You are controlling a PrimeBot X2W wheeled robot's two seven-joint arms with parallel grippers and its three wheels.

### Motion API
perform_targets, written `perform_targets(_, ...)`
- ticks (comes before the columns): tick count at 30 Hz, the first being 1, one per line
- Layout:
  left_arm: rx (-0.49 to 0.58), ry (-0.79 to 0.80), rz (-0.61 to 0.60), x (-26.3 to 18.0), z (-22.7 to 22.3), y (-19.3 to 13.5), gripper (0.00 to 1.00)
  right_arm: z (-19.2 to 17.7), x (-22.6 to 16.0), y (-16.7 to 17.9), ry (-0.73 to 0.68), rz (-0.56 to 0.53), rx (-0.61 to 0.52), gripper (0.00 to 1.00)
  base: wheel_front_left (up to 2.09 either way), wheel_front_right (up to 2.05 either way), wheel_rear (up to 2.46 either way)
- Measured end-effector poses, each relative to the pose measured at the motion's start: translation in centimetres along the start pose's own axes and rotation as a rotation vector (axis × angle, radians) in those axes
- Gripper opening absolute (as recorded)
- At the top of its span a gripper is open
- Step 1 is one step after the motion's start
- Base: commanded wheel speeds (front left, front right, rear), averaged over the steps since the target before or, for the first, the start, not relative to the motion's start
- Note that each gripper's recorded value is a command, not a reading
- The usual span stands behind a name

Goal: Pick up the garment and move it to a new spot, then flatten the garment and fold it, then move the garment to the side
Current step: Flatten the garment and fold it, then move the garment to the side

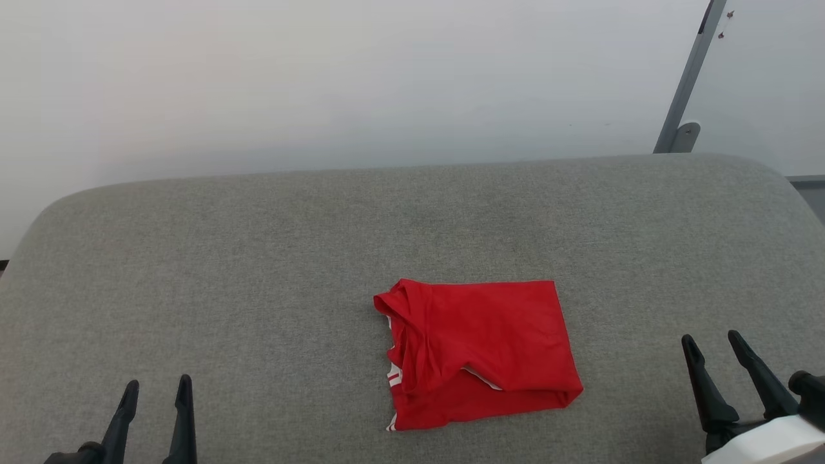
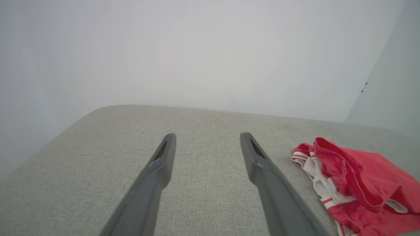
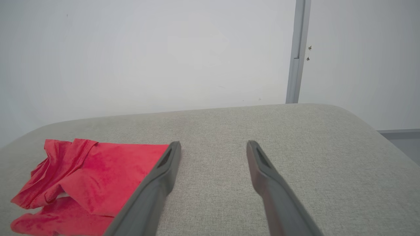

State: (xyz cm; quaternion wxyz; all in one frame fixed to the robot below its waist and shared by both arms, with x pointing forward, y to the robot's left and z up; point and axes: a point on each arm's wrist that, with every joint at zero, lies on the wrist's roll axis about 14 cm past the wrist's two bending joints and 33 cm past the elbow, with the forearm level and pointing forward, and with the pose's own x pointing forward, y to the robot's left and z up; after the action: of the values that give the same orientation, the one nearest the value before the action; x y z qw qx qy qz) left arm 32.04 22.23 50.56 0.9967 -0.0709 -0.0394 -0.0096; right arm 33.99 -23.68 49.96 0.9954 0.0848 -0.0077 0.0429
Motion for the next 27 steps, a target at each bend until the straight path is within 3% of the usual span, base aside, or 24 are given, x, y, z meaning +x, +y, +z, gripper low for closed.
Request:
perform_targets(18,-0.015,-0.002,-0.004,0.1,-0.1,-0.8,1.00,-0.4,1.3,2.0,0.018,0.063,0.013,1.00,0.00,0.00,0.00)
perform_targets(27,-0.008,-0.018,0.017,0.2,0.3,-0.3,1.00,-3.1,5.5,3.7,0.316,0.146,0.013,1.00,0.00,0.00,0.00)
